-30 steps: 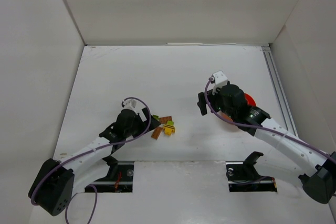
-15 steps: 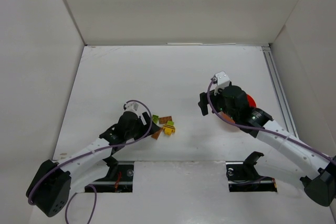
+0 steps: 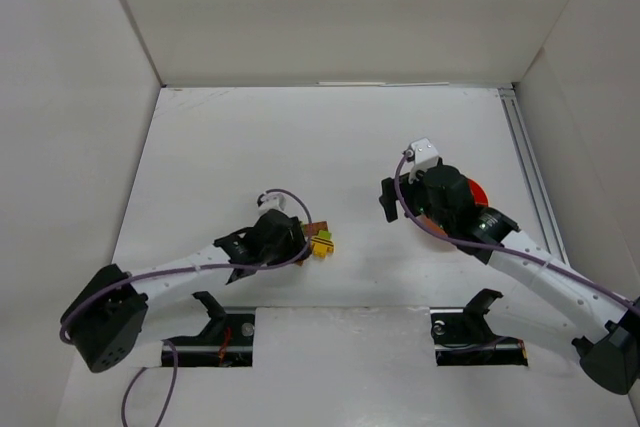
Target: Sort the legos into containers by color
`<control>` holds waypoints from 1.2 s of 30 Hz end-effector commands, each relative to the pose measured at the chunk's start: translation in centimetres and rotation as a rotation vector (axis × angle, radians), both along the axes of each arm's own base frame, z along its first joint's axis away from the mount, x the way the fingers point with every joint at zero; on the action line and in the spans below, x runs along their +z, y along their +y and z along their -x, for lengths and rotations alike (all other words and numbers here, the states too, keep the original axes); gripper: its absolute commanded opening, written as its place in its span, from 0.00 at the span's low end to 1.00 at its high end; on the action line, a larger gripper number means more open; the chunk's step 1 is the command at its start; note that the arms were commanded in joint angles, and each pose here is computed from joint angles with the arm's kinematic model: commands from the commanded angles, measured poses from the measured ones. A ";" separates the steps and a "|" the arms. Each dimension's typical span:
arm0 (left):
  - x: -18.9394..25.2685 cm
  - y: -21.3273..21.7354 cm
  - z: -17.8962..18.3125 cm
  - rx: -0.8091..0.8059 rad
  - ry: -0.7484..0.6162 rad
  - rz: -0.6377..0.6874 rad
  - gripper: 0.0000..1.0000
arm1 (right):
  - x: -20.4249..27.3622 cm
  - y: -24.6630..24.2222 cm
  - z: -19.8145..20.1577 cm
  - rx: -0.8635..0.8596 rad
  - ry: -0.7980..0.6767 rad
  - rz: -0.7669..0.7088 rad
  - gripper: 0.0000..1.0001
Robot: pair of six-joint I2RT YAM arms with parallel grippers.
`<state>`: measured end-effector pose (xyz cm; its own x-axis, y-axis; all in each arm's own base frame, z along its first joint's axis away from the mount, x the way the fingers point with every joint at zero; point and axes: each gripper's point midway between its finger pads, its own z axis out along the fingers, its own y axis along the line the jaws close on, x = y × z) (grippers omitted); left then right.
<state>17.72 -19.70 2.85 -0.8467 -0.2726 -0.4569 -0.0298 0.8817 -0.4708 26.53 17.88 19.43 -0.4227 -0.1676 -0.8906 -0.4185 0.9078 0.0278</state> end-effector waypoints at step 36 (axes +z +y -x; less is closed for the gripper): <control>15.2 -6.9 -0.4 -0.326 -0.531 -0.078 0.32 | 5.4 2.5 1.6 0.290 0.090 -0.215 1.00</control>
